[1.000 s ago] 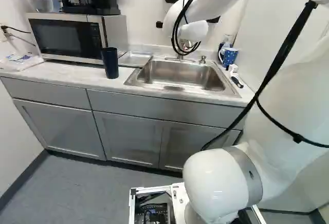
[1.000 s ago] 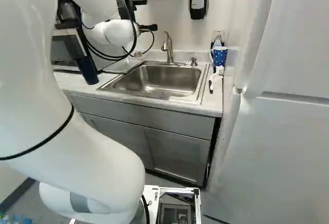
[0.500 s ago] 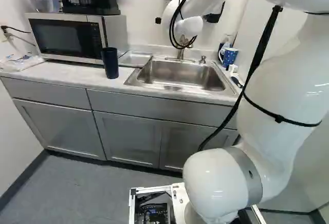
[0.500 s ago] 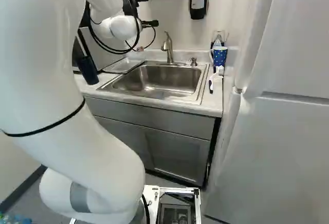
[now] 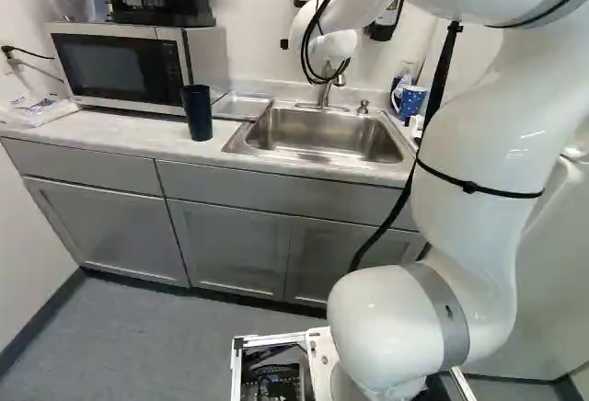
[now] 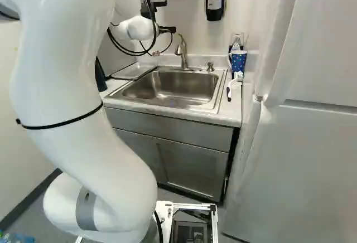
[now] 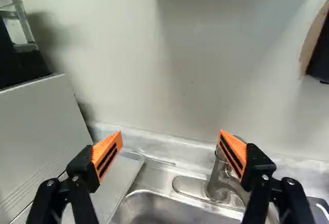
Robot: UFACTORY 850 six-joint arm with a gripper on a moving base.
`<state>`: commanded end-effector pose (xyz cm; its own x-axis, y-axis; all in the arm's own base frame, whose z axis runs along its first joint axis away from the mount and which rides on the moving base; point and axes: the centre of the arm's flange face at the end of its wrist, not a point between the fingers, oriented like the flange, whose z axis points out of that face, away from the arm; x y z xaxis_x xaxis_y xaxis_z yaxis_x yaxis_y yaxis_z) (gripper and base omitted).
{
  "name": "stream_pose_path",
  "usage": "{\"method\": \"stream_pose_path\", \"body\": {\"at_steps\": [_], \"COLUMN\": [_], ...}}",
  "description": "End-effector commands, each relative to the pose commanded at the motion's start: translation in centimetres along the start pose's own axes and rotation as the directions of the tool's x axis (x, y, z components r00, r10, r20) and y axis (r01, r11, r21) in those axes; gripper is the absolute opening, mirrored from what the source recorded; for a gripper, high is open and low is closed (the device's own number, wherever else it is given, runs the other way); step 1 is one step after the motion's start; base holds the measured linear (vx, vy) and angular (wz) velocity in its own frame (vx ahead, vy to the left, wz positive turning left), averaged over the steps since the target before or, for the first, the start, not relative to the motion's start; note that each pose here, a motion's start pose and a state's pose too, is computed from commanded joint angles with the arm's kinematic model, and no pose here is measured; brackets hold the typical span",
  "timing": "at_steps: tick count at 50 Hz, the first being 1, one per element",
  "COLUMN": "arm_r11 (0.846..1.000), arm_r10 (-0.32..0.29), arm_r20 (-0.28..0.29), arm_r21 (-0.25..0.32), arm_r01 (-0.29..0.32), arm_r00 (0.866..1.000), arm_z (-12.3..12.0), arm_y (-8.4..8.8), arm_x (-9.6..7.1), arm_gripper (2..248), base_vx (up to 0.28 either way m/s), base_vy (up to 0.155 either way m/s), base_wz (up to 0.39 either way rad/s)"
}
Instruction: Rinse the cup and place it in the tray
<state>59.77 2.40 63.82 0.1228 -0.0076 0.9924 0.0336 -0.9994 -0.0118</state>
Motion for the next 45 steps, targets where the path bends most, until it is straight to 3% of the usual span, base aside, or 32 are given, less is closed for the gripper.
{"method": "stream_pose_path", "body": {"at_steps": [27,45], "arm_r11": [1.0,0.999], "arm_r10": [0.014,0.03], "arm_r20": [0.149,0.152], "arm_r21": [-0.019,-0.045], "arm_r01": [-0.011,-0.023], "arm_r00": [0.989,0.988], "arm_z": [1.7,3.2], "arm_y": [0.9,2.4], "arm_x": [-1.3,-1.3], "arm_gripper": [247,247], "base_vx": [0.0,0.0], "base_vy": [0.0,0.0], "base_wz": [0.0,0.0]}}
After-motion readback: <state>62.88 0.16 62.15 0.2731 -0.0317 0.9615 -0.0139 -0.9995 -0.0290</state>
